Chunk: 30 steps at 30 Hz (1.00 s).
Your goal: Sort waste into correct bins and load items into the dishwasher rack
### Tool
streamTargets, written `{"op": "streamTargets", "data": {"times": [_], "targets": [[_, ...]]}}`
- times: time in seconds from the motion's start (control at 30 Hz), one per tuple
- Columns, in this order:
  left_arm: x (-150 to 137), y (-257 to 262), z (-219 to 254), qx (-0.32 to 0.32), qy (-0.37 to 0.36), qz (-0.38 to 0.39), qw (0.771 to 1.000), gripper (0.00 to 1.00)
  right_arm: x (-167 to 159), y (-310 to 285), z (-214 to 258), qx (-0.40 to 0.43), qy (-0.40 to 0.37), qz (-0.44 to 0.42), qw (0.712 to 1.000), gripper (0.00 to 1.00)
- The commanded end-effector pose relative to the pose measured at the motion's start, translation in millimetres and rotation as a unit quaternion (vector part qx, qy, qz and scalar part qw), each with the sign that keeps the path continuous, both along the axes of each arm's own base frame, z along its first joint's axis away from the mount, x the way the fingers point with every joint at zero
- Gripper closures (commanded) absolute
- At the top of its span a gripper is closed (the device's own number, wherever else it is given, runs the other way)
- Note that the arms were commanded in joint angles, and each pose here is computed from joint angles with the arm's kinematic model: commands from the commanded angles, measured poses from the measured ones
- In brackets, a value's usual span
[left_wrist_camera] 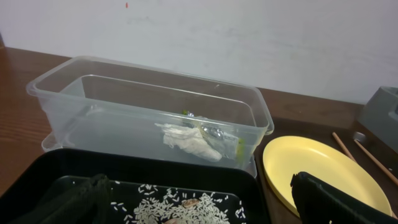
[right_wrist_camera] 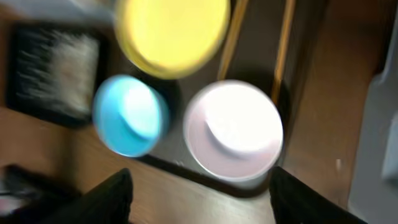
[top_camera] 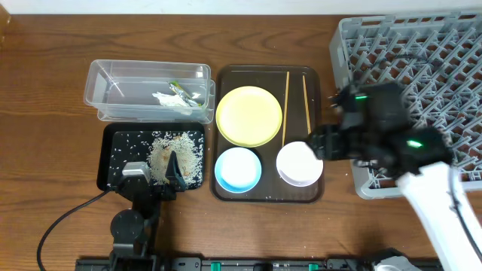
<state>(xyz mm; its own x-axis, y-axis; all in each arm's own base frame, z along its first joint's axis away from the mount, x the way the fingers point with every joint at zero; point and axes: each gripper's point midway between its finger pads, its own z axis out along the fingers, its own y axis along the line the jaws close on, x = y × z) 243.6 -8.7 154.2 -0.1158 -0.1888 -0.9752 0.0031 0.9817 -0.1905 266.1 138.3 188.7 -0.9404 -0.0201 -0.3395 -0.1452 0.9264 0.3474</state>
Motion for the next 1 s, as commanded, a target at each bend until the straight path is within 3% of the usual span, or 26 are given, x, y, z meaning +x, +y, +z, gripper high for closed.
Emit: {"op": "streamTargets", "data": {"times": [0.0, 0.33, 0.4, 0.53, 0.57, 0.73, 0.87, 0.97], "targets": [[0.2, 2.1, -17.2, 0.006, 0.02, 0.004, 1.0, 0.05, 2.1, -20.5, -43.9, -0.101, 0.047, -0.07, 0.991, 0.41], [0.2, 2.1, -17.2, 0.006, 0.02, 0.004, 1.0, 0.05, -11.0, -31.6, -139.6, -0.145, 0.186, -0.087, 0.968, 0.53], [0.2, 2.1, -17.2, 0.006, 0.02, 0.004, 1.0, 0.05, -12.1, -30.9, -152.6, -0.147, 0.193, -0.083, 0.966, 0.6], [0.2, 2.1, -17.2, 0.006, 0.02, 0.004, 1.0, 0.05, -14.5, -32.3, -166.7, -0.153, 0.21, -0.092, 0.961, 0.84], [0.2, 2.1, -17.2, 0.006, 0.02, 0.004, 1.0, 0.05, -13.4, -32.1, -166.9, -0.153, 0.208, -0.092, 0.962, 0.85], [0.2, 2.2, -17.2, 0.006, 0.02, 0.005, 1.0, 0.05, -6.4, -25.4, -164.8, -0.138, 0.192, -0.077, 0.969, 0.8], [0.2, 2.1, -17.2, 0.006, 0.02, 0.004, 1.0, 0.05, -13.7, -5.2, -162.3, -0.106, 0.189, 0.013, 0.976, 0.51], [0.2, 2.1, -17.2, 0.006, 0.02, 0.004, 1.0, 0.05, -15.5, -23.5, -161.0, -0.147, 0.201, -0.045, 0.968, 0.46]]}}
